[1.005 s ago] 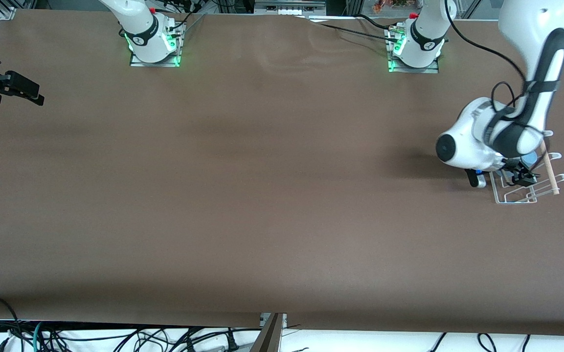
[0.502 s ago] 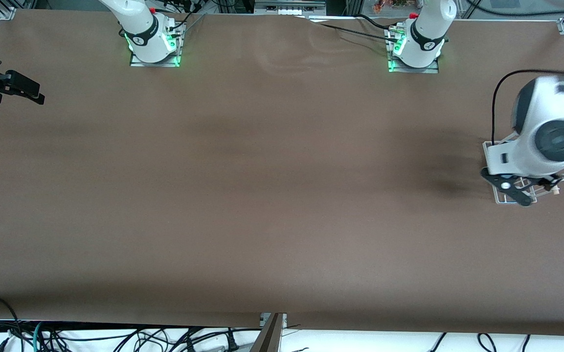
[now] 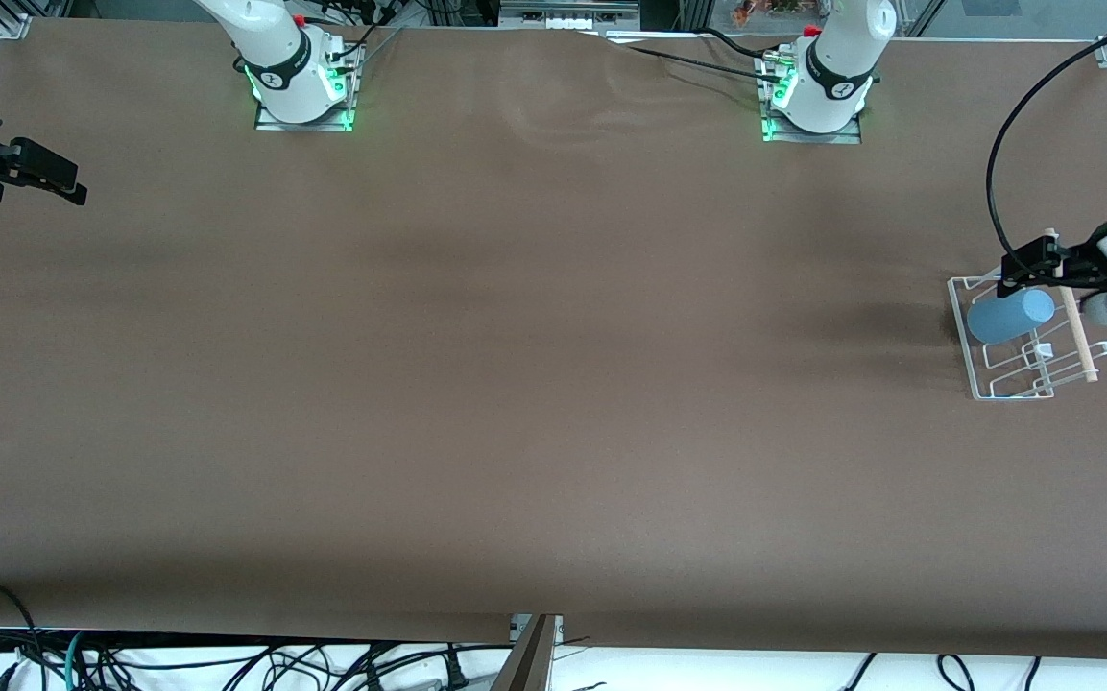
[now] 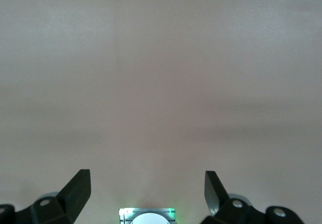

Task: Transfer cup to left arm and place on rack
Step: 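Open the left gripper and lift it away from the rack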

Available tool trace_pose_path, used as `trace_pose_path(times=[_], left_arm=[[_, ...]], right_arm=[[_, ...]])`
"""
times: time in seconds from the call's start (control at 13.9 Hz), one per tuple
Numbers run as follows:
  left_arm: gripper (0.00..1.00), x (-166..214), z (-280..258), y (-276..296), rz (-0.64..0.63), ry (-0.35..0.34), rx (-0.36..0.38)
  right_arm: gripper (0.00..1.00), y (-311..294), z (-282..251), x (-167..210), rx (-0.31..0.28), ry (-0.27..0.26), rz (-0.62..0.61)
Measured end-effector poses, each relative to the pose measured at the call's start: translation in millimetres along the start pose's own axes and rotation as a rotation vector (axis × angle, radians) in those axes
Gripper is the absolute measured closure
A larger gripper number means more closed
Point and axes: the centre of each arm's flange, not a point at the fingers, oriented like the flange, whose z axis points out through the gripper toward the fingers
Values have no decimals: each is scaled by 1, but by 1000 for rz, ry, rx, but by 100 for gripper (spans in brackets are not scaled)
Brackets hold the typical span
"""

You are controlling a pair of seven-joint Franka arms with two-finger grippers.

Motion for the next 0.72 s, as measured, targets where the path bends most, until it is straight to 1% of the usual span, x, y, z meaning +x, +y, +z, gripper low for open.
trace_pose_path(times=[0.07,0.22,0.36,0.72], left_arm=[[0,-2,-11,4,-73,15,-12],[0,-4,-28,20,-131,28,-15],[0,-7,-33,34,-149,-1,-16],[0,-9,-27,28,-169,-37,-15]], right_arm=[[0,0,0,0,0,0,0],[0,0,0,0,0,0,0],[0,0,0,0,0,0,0],[0,0,0,0,0,0,0]])
